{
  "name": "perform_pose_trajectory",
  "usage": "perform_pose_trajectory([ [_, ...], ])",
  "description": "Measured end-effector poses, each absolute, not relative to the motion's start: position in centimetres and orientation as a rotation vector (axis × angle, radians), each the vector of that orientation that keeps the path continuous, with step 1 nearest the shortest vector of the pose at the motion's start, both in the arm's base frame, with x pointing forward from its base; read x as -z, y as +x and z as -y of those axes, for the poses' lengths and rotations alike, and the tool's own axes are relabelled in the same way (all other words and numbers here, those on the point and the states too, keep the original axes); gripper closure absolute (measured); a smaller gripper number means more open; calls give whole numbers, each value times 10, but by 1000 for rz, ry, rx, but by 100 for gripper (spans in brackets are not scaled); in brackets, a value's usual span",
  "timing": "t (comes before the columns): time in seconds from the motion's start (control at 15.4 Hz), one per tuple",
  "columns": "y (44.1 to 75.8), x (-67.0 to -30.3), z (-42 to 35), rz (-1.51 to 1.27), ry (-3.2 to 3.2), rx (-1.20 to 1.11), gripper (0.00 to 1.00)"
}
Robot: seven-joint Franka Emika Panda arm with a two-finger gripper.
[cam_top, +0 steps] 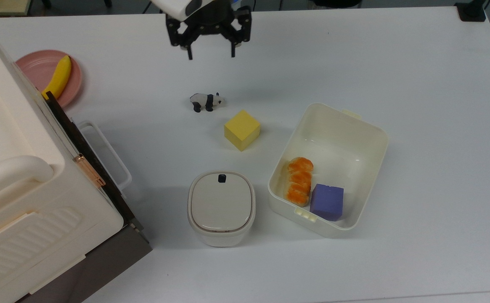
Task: Slide the drawer open
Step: 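Move the gripper to the drawer handle of the wooden unit, then hook the drawer handle and pull the drawer outward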
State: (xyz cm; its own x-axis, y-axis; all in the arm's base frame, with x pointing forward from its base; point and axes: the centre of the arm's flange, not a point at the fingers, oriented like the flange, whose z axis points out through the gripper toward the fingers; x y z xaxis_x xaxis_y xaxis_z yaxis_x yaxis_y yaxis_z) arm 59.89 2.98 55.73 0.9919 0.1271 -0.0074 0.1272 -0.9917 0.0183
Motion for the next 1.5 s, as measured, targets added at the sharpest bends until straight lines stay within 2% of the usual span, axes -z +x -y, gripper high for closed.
perform_pose_trajectory([
  [0.52, 652, -519, 61, -551, 2888, -250, 16],
  [0.91, 681, -475, 77, -581, 2790, -335, 16],
  [1.5, 692, -427, 107, -536, 2779, -280, 16],
])
